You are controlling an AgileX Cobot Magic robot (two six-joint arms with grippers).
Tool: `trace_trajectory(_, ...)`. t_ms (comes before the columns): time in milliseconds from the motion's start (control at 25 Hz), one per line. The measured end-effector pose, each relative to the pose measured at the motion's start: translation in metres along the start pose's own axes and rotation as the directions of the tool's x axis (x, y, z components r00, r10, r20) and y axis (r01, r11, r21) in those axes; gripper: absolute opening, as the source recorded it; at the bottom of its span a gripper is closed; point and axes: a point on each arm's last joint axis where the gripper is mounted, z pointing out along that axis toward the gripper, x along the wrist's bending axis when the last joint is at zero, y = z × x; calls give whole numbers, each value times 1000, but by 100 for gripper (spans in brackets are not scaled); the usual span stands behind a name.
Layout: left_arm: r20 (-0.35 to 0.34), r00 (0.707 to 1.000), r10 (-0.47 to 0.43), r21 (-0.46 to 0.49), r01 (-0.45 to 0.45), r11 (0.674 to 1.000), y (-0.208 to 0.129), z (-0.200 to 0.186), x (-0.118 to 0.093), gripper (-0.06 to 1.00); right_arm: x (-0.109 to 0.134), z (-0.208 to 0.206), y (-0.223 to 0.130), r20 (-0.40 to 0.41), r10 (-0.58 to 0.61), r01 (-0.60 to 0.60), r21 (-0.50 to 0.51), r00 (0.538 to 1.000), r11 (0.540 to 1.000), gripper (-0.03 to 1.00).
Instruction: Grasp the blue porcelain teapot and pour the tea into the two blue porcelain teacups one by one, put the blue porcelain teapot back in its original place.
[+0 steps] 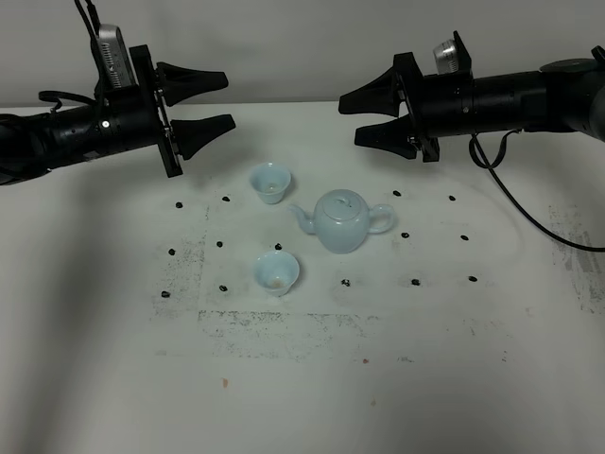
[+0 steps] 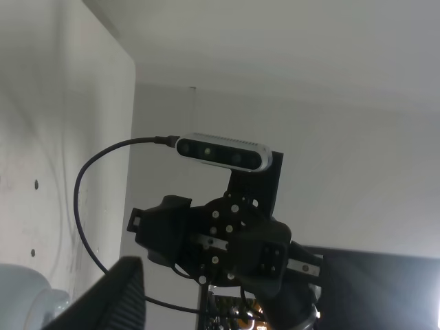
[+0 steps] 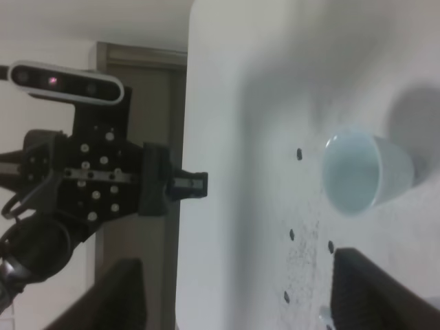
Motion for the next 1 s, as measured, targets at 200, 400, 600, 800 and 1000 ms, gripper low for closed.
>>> trace_trajectory(200,0,1000,2,0,-2,1000,0,0,0,57,0,0,0,-1,-10,10,1,1000,1000,59)
trace_trajectory(400,0,1000,4,0,-4,1000,0,0,0,57,0,0,0,-1,-19,19,1,1000,1000,59)
trace_trajectory(600,0,1000,5,-2,-5,1000,1,-1,0,57,0,0,0,0,-36,36,2,999,999,59)
trace_trajectory(800,-108,992,66,55,-61,997,-1,-20,-11,57,-1,-2,0,10,-78,78,11,997,997,59)
trace_trajectory(1000,-318,907,276,168,-232,958,-21,-60,-78,57,6,-28,6,80,-156,156,9,985,988,59)
